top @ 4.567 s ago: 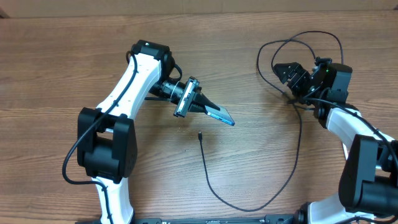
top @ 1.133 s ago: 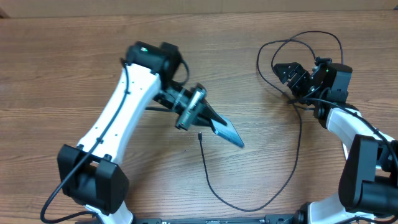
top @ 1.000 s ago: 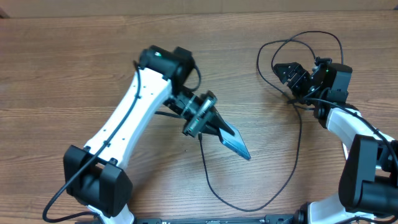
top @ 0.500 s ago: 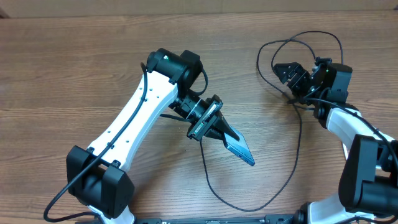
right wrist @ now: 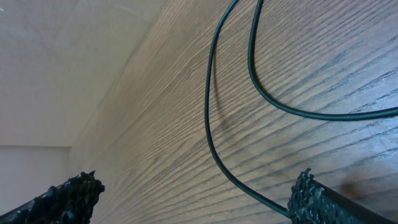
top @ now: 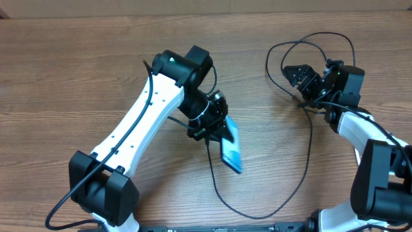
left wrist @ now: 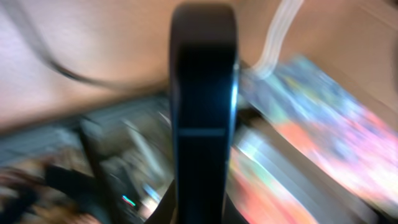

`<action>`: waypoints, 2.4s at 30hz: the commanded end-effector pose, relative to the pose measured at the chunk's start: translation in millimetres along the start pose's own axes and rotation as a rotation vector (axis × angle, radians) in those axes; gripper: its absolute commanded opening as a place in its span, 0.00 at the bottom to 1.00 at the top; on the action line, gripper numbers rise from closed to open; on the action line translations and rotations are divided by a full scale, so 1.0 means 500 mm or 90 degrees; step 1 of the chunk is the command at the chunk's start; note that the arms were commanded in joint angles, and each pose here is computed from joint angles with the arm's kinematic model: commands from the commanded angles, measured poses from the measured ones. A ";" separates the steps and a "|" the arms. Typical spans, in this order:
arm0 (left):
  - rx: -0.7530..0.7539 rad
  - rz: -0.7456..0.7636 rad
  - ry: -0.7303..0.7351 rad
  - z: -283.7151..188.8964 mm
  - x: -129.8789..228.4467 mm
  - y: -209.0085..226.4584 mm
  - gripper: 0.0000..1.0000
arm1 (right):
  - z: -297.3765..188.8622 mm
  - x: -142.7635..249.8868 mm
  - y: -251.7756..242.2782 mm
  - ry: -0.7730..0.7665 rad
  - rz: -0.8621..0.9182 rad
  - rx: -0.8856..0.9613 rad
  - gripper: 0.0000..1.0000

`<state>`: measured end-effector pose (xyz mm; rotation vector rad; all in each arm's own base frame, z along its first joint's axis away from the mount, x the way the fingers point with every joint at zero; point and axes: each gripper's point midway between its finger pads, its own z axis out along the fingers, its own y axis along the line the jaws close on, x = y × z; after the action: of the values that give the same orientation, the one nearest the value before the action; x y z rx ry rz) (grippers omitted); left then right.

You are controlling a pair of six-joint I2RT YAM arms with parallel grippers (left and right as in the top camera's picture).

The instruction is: Plug charger to phone and switch on socket

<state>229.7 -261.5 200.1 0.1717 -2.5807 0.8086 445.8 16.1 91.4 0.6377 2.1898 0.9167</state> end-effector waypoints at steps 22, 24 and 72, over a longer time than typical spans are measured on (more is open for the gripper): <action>-0.336 0.152 -0.451 -0.140 -0.260 0.105 0.04 | 0.000 -0.006 -0.004 -0.007 -0.007 0.005 1.00; -0.339 0.142 -0.452 -0.140 -0.268 0.120 0.04 | 0.000 -0.006 -0.004 -0.007 -0.007 0.005 1.00; -0.397 0.018 -0.349 0.034 -0.274 0.358 0.17 | 0.000 -0.006 -0.004 -0.007 -0.007 0.005 1.00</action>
<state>305.3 -123.9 31.9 0.1538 -3.1979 -0.0934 445.9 16.1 91.4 0.6375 2.1898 0.9161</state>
